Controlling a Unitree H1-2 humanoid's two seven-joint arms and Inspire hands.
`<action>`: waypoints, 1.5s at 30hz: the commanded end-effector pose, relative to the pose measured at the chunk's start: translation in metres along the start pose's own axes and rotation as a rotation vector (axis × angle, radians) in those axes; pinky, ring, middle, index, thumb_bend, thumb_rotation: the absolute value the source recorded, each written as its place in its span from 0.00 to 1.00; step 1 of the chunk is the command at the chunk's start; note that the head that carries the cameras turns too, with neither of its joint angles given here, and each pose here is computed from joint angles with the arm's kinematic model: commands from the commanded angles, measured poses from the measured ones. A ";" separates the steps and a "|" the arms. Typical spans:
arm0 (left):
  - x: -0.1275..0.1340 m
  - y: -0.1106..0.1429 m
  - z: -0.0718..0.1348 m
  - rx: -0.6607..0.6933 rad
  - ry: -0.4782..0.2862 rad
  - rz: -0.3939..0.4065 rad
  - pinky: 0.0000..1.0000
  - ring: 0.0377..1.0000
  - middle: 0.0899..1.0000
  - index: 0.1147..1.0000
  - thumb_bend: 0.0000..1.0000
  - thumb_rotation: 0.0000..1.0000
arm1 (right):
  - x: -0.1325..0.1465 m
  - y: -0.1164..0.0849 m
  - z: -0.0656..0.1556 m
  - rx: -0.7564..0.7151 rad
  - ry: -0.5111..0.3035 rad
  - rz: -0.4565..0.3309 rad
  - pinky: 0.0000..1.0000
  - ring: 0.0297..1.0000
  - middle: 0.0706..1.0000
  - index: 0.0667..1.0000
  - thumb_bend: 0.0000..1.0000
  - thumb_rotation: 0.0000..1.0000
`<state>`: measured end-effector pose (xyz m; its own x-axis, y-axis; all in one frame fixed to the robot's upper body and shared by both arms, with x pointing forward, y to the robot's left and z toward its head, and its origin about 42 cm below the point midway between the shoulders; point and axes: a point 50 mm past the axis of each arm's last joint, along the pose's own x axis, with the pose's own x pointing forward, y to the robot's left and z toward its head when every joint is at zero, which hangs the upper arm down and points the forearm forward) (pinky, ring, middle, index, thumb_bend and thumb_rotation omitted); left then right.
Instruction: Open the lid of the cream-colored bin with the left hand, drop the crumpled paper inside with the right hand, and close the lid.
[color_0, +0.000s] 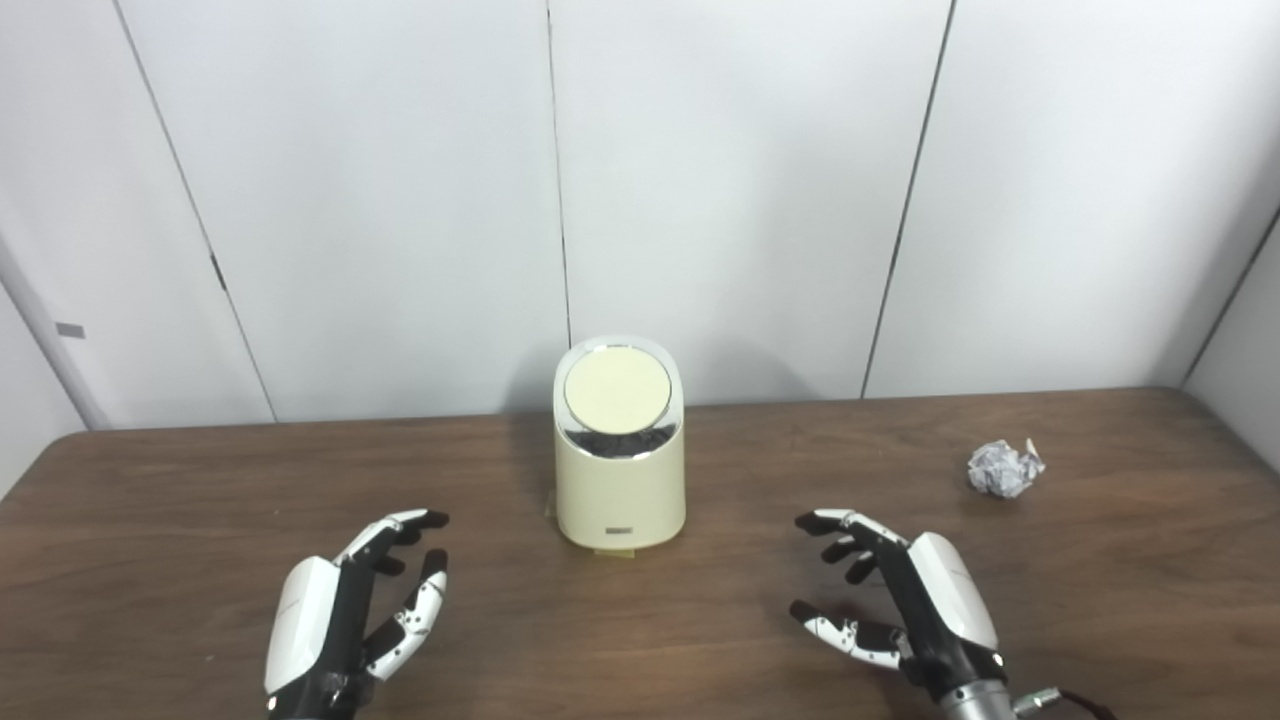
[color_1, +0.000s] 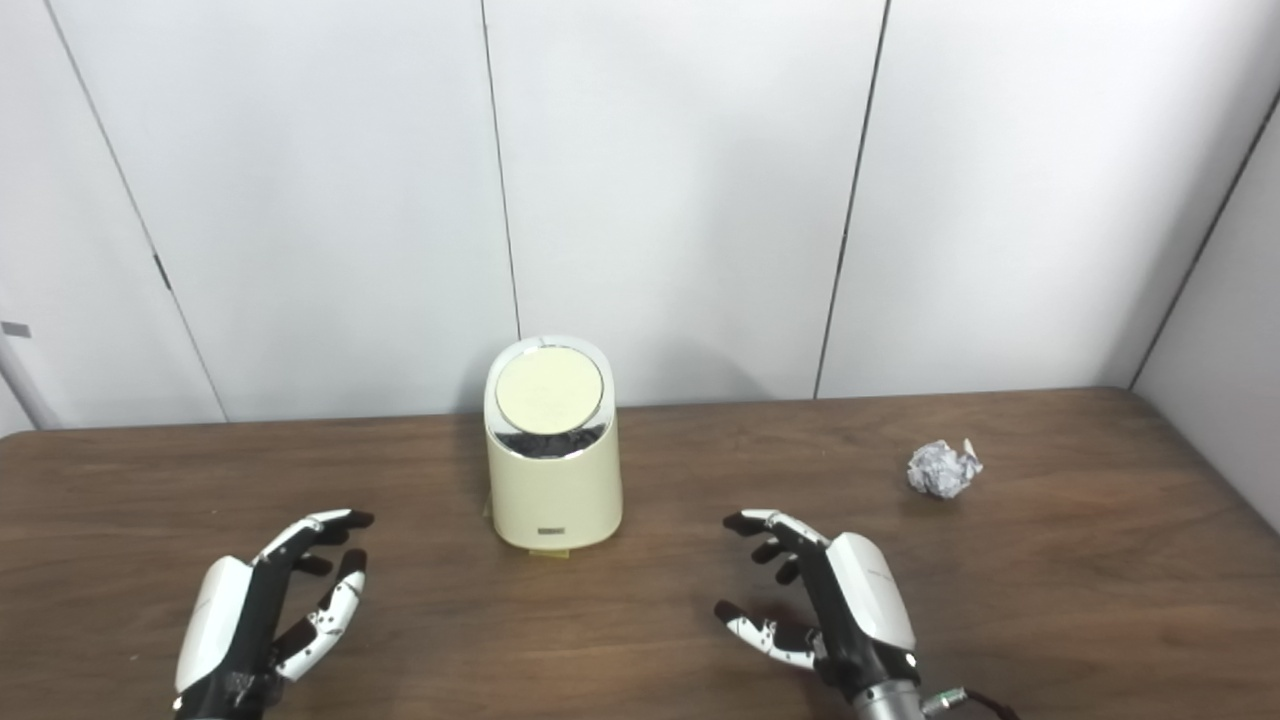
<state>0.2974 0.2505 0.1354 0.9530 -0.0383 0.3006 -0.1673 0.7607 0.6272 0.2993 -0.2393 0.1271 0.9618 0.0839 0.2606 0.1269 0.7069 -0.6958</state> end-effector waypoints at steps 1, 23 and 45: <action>-0.007 -0.007 -0.001 -0.020 0.010 -0.006 0.63 0.73 0.74 0.71 0.22 0.54 | 0.000 -0.002 0.004 0.006 -0.018 -0.020 0.48 0.61 0.70 0.68 0.32 0.11; -0.006 -0.009 -0.003 -0.019 0.012 -0.010 0.63 0.73 0.75 0.72 0.23 0.55 | 0.002 0.000 0.003 0.002 -0.007 -0.012 0.48 0.60 0.70 0.68 0.32 0.12; 0.120 0.026 0.093 -0.375 0.097 -0.030 0.80 0.88 0.88 0.86 0.81 0.52 | 0.004 0.006 0.000 0.010 -0.001 -0.029 0.46 0.59 0.69 0.67 0.32 0.09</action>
<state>0.3744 0.2150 0.2224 0.9871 0.0068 0.1600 -0.0629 0.9354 0.3481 0.3024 -0.2385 0.1266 0.9621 0.0728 0.2627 0.1363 0.7061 -0.6948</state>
